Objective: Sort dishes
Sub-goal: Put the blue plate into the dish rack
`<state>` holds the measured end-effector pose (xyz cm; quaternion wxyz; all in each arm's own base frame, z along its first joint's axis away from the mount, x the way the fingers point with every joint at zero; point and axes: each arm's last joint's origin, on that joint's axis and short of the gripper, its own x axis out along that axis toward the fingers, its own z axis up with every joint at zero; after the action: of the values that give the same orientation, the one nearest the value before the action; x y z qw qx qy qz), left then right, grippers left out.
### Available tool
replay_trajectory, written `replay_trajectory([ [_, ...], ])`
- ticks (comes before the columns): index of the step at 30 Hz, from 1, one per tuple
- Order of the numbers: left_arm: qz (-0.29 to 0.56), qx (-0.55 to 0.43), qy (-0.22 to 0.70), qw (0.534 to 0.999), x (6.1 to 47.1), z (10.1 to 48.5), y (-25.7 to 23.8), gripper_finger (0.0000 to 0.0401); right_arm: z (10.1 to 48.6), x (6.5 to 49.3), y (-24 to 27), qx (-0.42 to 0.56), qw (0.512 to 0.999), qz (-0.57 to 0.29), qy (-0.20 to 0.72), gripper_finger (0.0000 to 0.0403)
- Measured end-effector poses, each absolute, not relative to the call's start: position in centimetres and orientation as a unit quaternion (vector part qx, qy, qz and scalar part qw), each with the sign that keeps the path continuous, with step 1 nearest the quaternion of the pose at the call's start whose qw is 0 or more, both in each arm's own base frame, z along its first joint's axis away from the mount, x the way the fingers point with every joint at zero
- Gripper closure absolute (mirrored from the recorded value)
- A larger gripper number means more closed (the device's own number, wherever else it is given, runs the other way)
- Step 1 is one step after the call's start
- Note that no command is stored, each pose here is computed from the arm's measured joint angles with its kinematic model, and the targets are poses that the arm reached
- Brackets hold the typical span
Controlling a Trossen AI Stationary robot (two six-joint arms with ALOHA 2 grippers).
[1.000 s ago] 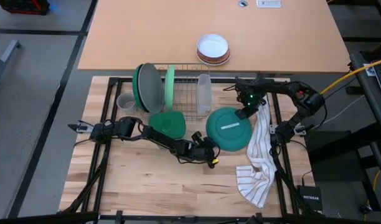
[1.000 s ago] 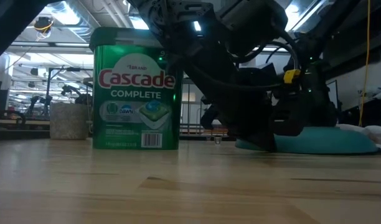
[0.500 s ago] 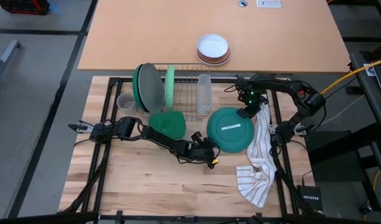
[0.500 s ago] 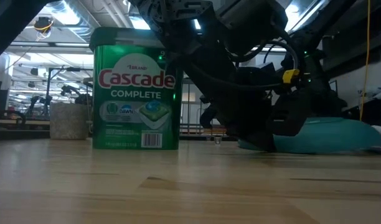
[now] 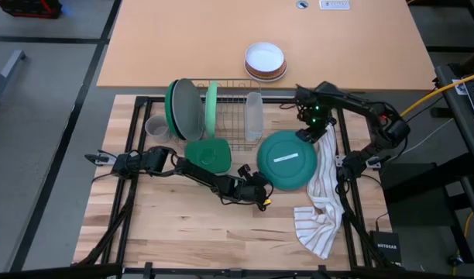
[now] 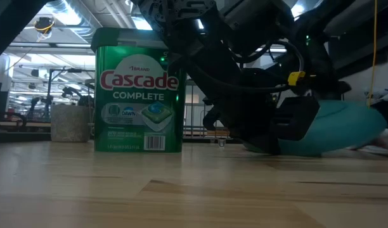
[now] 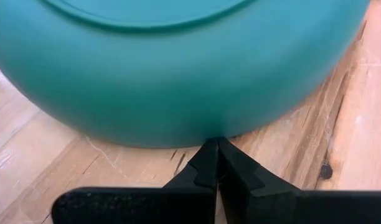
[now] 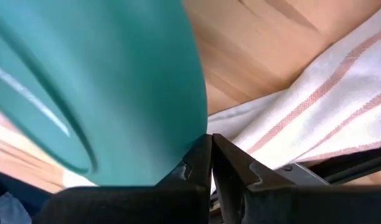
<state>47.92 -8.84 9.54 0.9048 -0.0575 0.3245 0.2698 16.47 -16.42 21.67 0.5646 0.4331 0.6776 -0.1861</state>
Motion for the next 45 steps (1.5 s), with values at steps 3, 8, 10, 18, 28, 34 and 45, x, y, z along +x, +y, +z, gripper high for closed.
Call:
replay_trajectory([
  [3, 0.270, -0.058, 0.325, 0.905, 47.9, 9.5, -8.8, 0.0400, 22.9, 16.4, -16.3, 0.436, 0.575, -0.184, 0.668, 0.0384],
  [8, 0.269, -0.058, 0.325, 0.905, 47.9, 9.5, -8.9, 0.0400, 24.5, 16.2, -15.8, 0.454, 0.586, -0.168, 0.649, 0.0384],
  [10, 0.269, -0.058, 0.326, 0.905, 47.9, 9.5, -8.9, 0.0400, 24.9, 16.1, -15.6, 0.462, 0.590, -0.161, 0.642, 0.0384],
  [18, 0.267, -0.058, 0.326, 0.905, 47.9, 9.5, -8.9, 0.0400, 25.9, 15.4, -14.6, 0.487, 0.583, -0.144, 0.634, 0.0384],
  [28, 0.267, -0.057, 0.327, 0.905, 47.9, 9.4, -8.9, 0.0400, 27.1, 14.9, -13.7, 0.514, 0.606, -0.109, 0.597, 0.0384],
  [34, 0.267, -0.057, 0.327, 0.905, 47.9, 9.4, -8.9, 0.0400, 28.1, 14.6, -13.0, 0.533, 0.627, -0.078, 0.563, 0.0384],
  [45, 0.267, -0.057, 0.326, 0.905, 47.9, 9.5, -8.9, 0.0400, 29.8, 13.8, -11.8, 0.538, 0.669, -0.042, 0.511, 0.0384],
])
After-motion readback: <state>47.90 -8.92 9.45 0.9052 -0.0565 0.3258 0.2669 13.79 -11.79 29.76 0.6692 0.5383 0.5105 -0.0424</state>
